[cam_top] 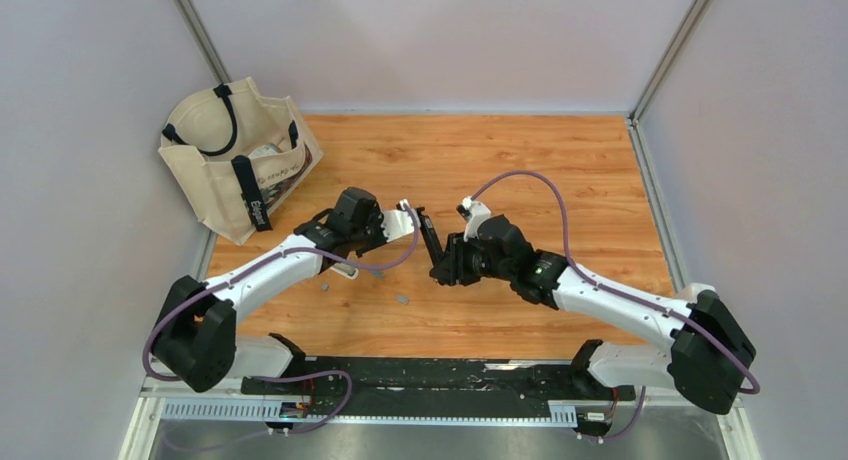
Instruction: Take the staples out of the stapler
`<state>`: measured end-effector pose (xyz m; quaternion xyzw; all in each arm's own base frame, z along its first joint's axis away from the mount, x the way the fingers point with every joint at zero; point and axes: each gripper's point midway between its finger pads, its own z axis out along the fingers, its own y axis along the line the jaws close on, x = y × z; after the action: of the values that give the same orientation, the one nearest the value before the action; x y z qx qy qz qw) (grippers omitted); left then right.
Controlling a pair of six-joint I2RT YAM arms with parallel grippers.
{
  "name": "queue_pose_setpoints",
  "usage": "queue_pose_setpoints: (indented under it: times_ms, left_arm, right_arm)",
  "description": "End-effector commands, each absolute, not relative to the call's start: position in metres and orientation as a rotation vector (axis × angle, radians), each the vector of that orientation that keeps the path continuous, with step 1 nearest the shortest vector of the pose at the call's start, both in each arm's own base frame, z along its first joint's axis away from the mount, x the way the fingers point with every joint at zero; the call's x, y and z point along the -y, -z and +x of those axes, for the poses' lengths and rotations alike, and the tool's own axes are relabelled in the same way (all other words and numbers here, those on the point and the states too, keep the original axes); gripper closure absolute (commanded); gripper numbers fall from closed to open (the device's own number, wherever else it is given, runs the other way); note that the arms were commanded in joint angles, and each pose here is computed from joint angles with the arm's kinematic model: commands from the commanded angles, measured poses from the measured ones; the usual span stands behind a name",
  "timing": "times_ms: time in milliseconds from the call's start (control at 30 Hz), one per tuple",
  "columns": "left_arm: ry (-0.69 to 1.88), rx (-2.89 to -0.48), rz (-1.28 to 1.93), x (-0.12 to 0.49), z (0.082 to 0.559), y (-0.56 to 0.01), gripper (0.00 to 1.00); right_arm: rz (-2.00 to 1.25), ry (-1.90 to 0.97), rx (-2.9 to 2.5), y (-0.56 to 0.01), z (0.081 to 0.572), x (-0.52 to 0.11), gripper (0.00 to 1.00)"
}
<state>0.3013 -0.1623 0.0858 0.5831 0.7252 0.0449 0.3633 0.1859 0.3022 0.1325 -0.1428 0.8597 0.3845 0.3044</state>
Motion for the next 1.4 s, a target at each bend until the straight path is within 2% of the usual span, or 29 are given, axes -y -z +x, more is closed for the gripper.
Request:
queue_pose_setpoints:
  times_ms: [0, 33, 233, 267, 333, 367, 400, 533, 767, 900, 1367]
  left_arm:
    - [0.227, -1.848, 1.428, 0.203, 0.268, -0.14, 0.96]
    - [0.27, -1.863, 1.407, 0.205, 0.261, -0.143, 0.95]
    - [0.492, -1.918, 1.416, 0.211, 0.211, -0.162, 0.88]
    - [0.527, -1.927, 1.42, 0.212, 0.204, -0.164, 0.77]
    - [0.598, -1.944, 1.423, 0.213, 0.191, -0.169, 0.65]
    - [0.61, -1.943, 1.43, 0.213, 0.187, -0.171, 0.56]
    - [0.607, -1.95, 1.436, 0.209, 0.183, -0.175, 0.54]
    - [0.536, -1.957, 1.338, 0.195, 0.196, -0.194, 0.52]
    - [0.535, -2.065, 0.786, 0.132, 0.253, -0.234, 0.53]
    - [0.557, -2.153, 0.752, 0.121, 0.247, -0.217, 0.54]
    - [0.522, -2.166, 0.74, 0.111, 0.227, -0.21, 0.54]
  right_arm:
    - [-0.23, -0.861, -2.089, -0.189, 0.256, -0.31, 1.0]
    - [-0.205, -0.867, -2.045, -0.21, 0.268, -0.315, 1.0]
    - [-0.194, -0.817, -2.019, -0.229, 0.31, -0.328, 1.0]
    - [-0.199, -0.825, -2.002, -0.238, 0.314, -0.333, 1.0]
    - [-0.219, -0.811, -2.022, -0.23, 0.32, -0.34, 1.0]
    - [-0.234, -0.797, -2.024, -0.229, 0.322, -0.341, 1.0]
    - [-0.242, -0.782, -2.034, -0.225, 0.327, -0.344, 1.0]
    - [-0.282, -0.707, -2.069, -0.209, 0.338, -0.347, 1.0]
    - [-0.406, -0.638, -2.149, -0.183, 0.348, -0.367, 1.0]
    - [-0.521, -0.55, -2.167, -0.164, 0.351, -0.386, 1.0]
    - [-0.787, -0.404, -2.171, -0.118, 0.349, -0.443, 1.0]
